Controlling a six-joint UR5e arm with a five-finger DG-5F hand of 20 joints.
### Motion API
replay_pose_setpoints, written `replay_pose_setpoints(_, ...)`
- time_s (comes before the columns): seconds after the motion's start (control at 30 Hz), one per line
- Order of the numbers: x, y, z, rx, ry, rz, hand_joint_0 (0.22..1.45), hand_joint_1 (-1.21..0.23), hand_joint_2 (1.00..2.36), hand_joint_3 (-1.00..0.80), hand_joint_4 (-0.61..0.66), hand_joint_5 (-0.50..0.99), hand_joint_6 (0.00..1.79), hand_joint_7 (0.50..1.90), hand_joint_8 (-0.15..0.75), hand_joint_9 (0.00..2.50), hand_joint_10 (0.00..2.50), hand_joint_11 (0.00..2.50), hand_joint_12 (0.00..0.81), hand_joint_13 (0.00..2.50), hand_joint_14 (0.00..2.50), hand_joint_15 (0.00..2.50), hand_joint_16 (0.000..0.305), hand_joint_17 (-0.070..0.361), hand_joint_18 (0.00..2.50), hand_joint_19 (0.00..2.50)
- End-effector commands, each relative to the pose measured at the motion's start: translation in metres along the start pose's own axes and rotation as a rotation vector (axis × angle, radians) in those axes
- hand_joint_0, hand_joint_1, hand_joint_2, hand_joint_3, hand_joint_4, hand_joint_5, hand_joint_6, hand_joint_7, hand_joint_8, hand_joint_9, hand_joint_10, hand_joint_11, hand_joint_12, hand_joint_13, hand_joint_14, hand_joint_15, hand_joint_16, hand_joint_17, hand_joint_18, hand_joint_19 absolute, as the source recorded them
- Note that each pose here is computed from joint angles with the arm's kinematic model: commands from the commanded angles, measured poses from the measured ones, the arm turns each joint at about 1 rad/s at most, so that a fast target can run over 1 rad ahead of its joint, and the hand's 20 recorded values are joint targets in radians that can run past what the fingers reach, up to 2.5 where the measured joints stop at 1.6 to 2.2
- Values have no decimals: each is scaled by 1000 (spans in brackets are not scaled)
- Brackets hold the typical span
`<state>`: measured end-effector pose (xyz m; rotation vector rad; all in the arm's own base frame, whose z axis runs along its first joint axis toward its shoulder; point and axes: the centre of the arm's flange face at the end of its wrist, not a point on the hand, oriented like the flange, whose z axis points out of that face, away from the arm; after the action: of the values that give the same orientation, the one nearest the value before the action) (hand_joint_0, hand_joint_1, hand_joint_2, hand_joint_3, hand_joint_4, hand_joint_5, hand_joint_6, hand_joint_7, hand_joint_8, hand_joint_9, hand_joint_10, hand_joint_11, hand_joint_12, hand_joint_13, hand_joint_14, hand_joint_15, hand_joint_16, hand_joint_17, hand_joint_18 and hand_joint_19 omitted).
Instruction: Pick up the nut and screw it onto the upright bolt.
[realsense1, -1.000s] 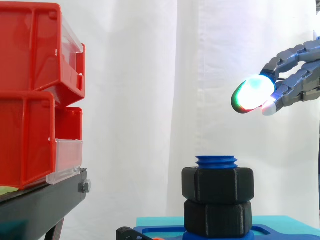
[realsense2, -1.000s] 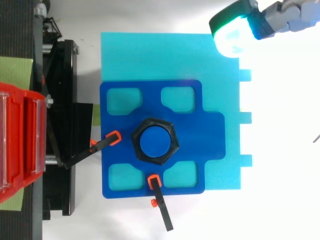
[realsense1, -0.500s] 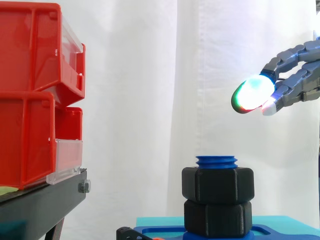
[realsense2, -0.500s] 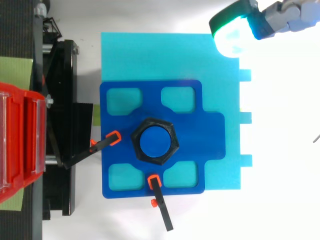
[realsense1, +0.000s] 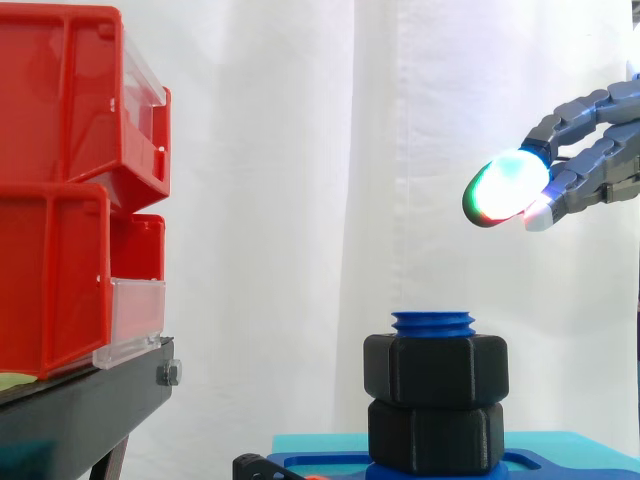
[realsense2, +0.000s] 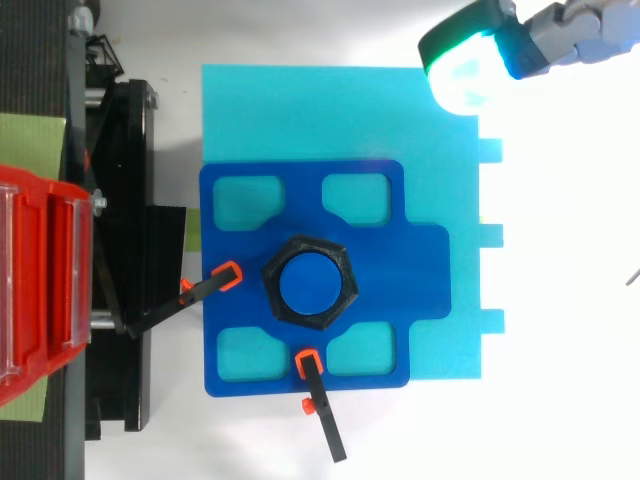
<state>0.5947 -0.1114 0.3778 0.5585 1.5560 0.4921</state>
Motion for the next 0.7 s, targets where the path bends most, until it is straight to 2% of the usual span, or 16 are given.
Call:
replay_pose_setpoints(0.0, 0, 0, 0, 0, 0, 0, 489, -266, 1000, -500, 256, -241, 502, 674, 232, 104, 0, 0, 352, 133, 0, 0, 47, 106, 0, 0)
replay_pose_setpoints(0.23, 0, 0, 0, 0, 0, 0, 493, -272, 1000, -500, 268, -239, 502, 682, 234, 95, 0, 0, 354, 142, 0, 0, 47, 106, 9, 0)
replay_pose_setpoints(0.33, 0, 0, 0, 0, 0, 0, 494, -271, 1000, -500, 285, -235, 501, 645, 239, 120, 0, 0, 356, 158, 0, 0, 48, 107, 33, 0)
replay_pose_setpoints(0.47, 0, 0, 0, 0, 0, 0, 496, -270, 1000, -500, 325, -232, 502, 689, 249, 132, 0, 0, 356, 175, 0, 0, 48, 108, 49, 0)
replay_pose_setpoints(0.57, 0, 0, 0, 0, 0, 0, 499, -269, 1000, -500, 329, -224, 501, 642, 261, 155, 0, 0, 353, 203, 0, 0, 48, 107, 87, 0)
replay_pose_setpoints(0.67, -1, 0, 0, -1, -1, 0, 499, -266, 1000, -500, 339, -228, 502, 686, 263, 139, 0, 0, 355, 198, 0, 0, 48, 107, 94, 0)
